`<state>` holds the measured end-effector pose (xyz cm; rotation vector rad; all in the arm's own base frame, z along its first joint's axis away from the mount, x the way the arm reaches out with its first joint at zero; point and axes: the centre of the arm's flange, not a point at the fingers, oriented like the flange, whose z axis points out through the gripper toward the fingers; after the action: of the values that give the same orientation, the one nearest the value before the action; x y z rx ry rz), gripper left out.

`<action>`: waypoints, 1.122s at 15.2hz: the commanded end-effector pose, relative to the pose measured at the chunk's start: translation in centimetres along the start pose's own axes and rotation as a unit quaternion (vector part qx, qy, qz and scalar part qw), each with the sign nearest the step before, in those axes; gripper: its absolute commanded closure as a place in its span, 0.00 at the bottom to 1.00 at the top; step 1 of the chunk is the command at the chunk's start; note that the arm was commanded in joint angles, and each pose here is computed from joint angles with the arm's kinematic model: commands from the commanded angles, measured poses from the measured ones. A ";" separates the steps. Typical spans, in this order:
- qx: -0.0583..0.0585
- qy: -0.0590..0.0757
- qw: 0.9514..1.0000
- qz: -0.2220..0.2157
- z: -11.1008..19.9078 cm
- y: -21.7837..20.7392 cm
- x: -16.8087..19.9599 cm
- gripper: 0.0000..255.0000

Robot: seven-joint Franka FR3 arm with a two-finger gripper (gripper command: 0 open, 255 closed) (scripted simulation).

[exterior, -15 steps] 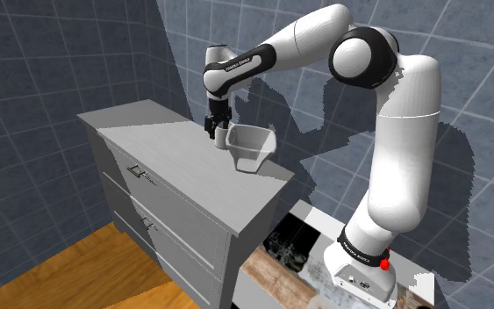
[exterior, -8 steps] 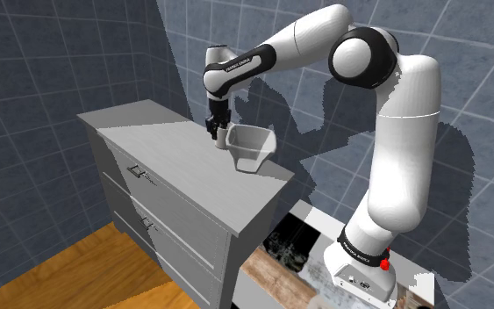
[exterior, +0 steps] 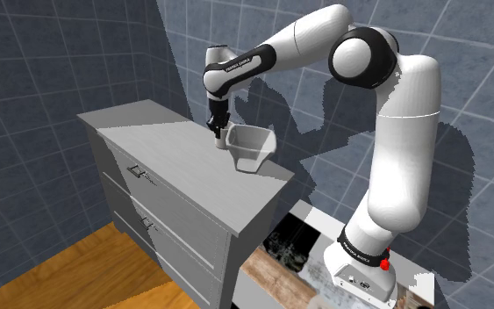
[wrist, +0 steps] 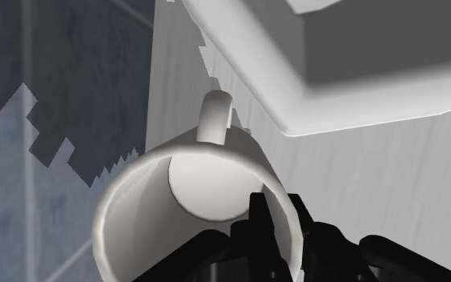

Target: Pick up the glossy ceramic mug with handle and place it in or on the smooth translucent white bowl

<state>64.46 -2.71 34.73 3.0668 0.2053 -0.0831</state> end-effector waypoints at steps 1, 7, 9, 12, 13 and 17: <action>0.000 0.000 1.000 0.000 0.0 0.0 0.0 1.00; 0.000 0.000 1.000 0.000 -3.2 0.2 -0.2 1.00; 0.000 0.000 1.000 0.000 -4.2 0.3 -0.2 1.00; 0.000 0.000 1.000 0.000 -5.8 0.4 -0.3 1.00; 0.000 0.000 1.000 0.000 -6.3 0.4 -0.4 1.00; 0.000 0.000 1.000 0.000 -8.4 0.5 -0.5 1.00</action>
<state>64.50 -2.71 42.58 3.0667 0.2054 -0.0822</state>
